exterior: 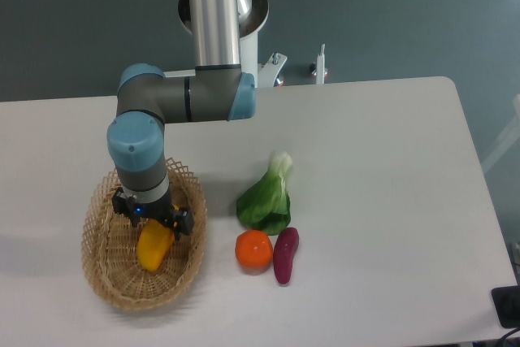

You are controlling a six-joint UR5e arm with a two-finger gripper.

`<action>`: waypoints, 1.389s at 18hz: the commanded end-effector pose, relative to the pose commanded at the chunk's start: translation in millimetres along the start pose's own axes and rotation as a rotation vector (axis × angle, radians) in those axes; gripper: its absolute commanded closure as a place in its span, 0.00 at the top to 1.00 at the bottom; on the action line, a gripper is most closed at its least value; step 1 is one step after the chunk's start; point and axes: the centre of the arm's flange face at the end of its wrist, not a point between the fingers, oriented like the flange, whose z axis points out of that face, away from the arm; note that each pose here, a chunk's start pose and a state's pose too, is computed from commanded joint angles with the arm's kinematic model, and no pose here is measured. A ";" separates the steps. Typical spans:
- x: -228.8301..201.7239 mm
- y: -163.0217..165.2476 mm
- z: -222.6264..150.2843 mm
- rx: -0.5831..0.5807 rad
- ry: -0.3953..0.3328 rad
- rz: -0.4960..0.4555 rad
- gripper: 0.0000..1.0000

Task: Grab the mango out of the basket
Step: 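Close the gripper around the yellow mango inside the basket, then lift the held mango out of the basket and carry it up past the vegetables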

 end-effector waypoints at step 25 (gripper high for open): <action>-242.5 101.0 -227.8 0.128 -0.175 0.044 0.50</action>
